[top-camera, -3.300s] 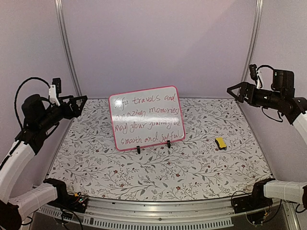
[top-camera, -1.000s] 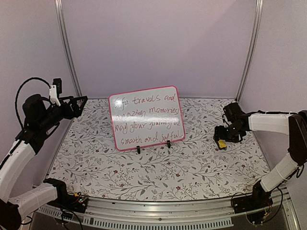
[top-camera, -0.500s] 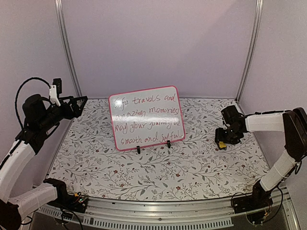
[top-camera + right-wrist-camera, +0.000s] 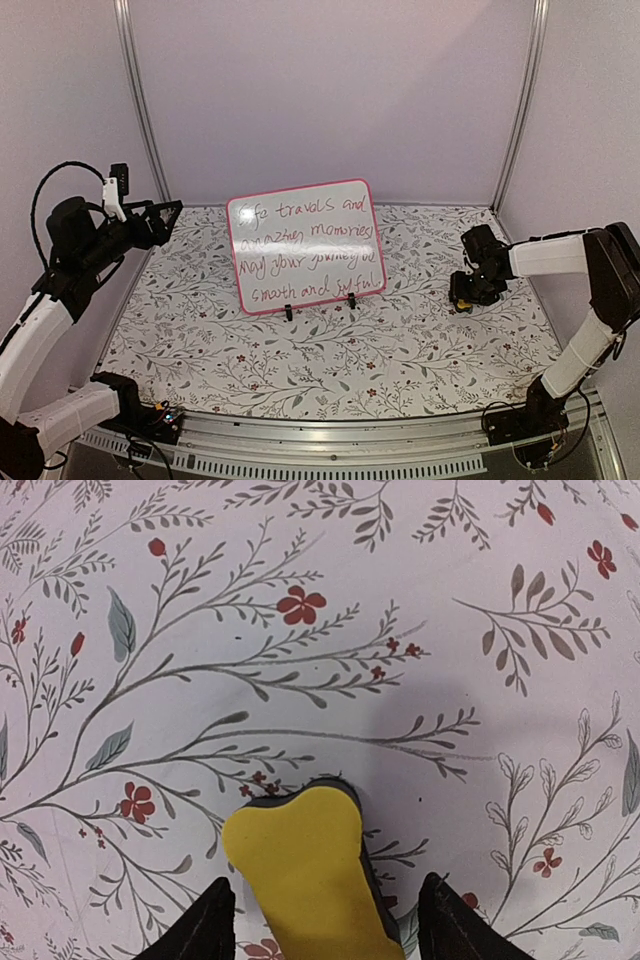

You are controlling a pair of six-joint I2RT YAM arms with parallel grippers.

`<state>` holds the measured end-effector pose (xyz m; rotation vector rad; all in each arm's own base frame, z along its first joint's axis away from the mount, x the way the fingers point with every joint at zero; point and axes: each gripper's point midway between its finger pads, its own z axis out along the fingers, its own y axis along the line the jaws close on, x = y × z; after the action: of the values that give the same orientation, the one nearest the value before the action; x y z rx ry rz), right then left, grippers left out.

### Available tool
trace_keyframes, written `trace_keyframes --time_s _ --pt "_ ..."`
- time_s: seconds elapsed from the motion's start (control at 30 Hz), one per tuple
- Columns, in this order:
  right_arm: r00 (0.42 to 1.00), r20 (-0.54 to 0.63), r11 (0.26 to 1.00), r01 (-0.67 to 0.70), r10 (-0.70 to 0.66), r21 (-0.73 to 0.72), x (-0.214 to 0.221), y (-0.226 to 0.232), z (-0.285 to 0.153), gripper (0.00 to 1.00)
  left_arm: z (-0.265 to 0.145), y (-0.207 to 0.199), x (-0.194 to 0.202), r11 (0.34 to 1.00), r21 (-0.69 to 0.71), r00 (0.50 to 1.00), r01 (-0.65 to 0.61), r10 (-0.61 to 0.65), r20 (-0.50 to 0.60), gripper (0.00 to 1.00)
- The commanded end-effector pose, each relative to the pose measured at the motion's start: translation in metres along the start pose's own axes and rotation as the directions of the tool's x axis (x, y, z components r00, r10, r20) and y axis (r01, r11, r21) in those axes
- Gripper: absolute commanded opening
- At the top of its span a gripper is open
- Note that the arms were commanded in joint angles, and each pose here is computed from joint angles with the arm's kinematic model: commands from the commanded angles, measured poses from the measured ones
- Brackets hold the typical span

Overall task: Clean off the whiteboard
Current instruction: Pick up the whiteboard eraser from the corner of the board.

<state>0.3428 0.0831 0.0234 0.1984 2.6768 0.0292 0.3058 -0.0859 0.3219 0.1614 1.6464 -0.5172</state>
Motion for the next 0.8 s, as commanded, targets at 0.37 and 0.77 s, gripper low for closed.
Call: trace_keyframes --time_s 0.37,0.77 --pt "1.000 -0.001 1.000 -0.006 0.006 -0.012 -0.0036 0.0017 0.0074 0.55 -0.0017 -0.0027 -0.0048 1.000 -0.002 1.000 -0.016 0.016 0.009 1.00" --pt "1.000 0.011 1.000 -0.003 0.003 -0.003 -0.0076 0.0008 0.0063 0.51 -0.0017 -0.0027 -0.0042 1.000 -0.001 1.000 -0.016 0.016 0.008 1.00"
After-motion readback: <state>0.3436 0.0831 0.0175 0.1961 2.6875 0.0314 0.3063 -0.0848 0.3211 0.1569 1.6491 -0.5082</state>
